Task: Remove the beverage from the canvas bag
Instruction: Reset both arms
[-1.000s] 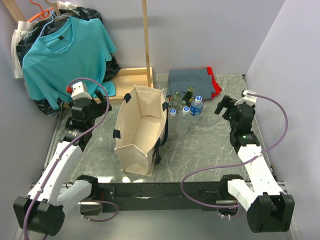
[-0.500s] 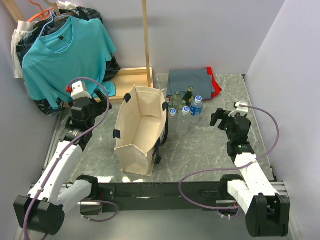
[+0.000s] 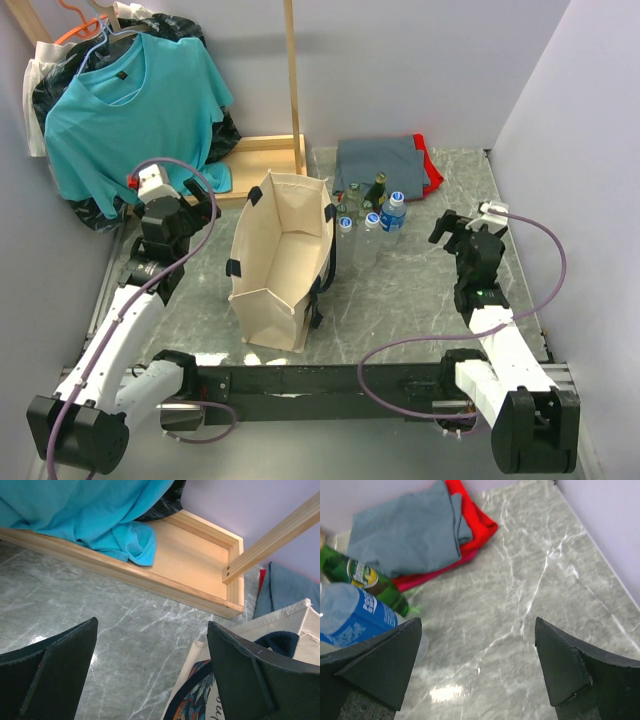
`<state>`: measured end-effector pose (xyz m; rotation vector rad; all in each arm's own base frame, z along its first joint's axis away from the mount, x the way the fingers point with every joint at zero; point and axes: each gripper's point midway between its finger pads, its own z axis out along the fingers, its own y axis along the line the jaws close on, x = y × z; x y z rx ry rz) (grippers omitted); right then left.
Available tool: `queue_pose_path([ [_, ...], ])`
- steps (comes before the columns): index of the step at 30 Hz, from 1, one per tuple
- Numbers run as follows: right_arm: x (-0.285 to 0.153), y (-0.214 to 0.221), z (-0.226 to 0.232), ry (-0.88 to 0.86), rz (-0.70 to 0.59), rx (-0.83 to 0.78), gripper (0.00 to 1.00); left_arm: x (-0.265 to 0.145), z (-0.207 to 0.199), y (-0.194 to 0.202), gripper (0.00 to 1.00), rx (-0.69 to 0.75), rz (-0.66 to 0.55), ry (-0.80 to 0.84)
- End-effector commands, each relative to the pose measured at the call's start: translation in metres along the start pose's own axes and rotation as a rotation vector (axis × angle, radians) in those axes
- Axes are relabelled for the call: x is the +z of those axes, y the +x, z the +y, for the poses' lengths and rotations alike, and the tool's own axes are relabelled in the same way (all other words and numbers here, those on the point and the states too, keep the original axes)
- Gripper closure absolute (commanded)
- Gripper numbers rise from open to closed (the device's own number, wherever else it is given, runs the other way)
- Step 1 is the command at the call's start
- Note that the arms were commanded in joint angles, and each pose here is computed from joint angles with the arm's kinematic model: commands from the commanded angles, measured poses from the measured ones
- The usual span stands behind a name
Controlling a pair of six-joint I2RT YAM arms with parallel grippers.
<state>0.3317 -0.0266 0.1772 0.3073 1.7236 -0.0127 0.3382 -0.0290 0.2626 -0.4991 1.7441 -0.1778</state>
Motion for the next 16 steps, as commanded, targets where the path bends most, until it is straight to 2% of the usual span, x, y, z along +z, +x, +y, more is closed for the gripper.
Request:
queue_pose_path([
  [1, 0.006, -0.018, -0.011, 0.067, -0.071, 0.004, 0.00, 0.002, 0.004, -0.014, 0.04, -0.026, -0.049, -0.040],
  [10, 0.010, -0.018, -0.022, 0.146, -0.036, 0.015, 0.00, 0.006, -0.002, -0.013, 0.04, -0.009, -0.052, -0.005],
  [16, 0.010, -0.032, -0.009, 0.076, -0.010, -0.062, 0.00, 0.009, 0.002, -0.012, 0.04, 0.015, -0.056, -0.028],
])
